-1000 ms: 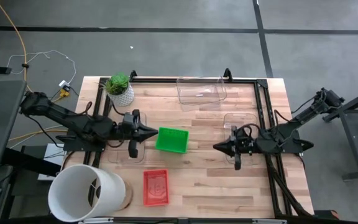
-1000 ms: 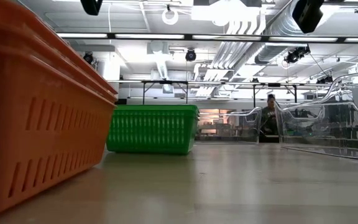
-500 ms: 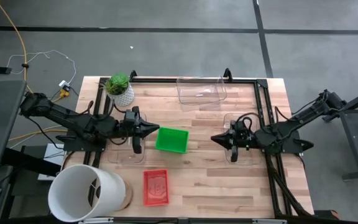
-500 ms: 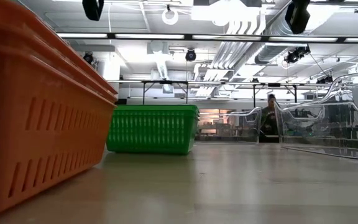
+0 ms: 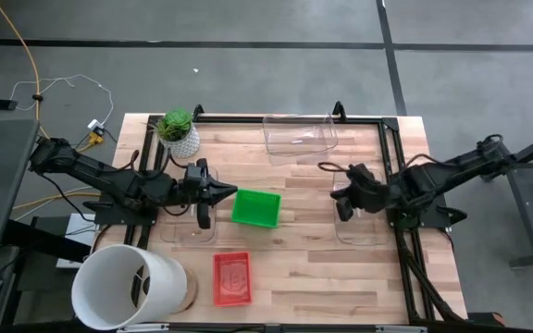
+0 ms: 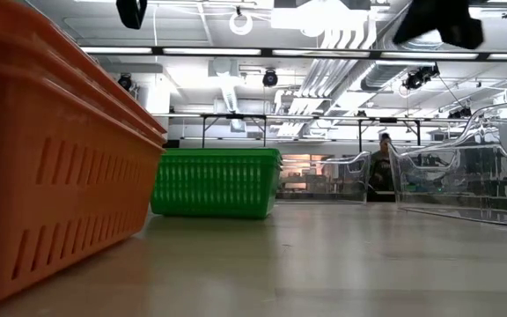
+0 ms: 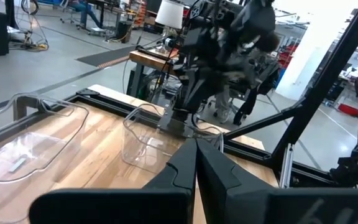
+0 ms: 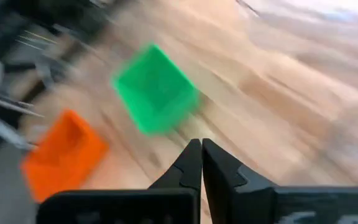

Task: Stack baskets by color
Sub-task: Stack the top center transparent bin on the right transparent bin

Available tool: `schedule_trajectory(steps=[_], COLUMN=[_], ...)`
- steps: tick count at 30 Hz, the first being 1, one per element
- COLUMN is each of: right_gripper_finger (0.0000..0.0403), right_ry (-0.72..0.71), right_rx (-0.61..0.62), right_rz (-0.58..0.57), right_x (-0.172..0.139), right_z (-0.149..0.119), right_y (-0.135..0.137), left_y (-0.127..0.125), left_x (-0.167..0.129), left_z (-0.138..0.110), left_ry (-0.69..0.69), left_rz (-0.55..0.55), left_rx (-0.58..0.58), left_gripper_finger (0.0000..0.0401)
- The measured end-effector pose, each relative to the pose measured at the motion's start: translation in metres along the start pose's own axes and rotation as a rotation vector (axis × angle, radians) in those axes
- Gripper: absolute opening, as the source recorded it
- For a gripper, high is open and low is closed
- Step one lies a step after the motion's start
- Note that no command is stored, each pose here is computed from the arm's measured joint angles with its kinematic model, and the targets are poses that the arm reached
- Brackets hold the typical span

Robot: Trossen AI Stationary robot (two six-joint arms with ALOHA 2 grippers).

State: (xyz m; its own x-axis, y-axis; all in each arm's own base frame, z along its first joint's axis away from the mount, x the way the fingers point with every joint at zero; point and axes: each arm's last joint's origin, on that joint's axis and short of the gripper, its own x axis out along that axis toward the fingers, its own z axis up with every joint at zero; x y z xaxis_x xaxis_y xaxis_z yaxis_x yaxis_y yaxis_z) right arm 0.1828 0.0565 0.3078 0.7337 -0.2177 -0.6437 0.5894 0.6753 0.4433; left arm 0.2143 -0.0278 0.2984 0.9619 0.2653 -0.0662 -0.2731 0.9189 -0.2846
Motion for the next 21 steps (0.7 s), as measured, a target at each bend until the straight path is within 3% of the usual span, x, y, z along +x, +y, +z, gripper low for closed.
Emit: schedule_trajectory(steps=[7,15,21], right_gripper_finger=[0.0069,0.0166,0.0205], right_ry=[0.159,0.204,0.191], right_rx=[0.029,0.121,0.121], right_rz=[-0.09,-0.207,-0.247], right_x=[0.018,0.038,0.045], right_z=[-0.017,-0.034,-0.032], right_y=[-0.007,-0.021,-0.024], left_y=[0.0,0.0,0.0], left_x=[0.0,0.0,0.0], left_z=[0.0,0.0,0.0], left_ry=[0.0,0.0,-0.002], left_rz=[0.0,0.001,0.004], left_rx=[-0.008,-0.021,-0.049], left_gripper_finger=[0.0,0.0,0.0])
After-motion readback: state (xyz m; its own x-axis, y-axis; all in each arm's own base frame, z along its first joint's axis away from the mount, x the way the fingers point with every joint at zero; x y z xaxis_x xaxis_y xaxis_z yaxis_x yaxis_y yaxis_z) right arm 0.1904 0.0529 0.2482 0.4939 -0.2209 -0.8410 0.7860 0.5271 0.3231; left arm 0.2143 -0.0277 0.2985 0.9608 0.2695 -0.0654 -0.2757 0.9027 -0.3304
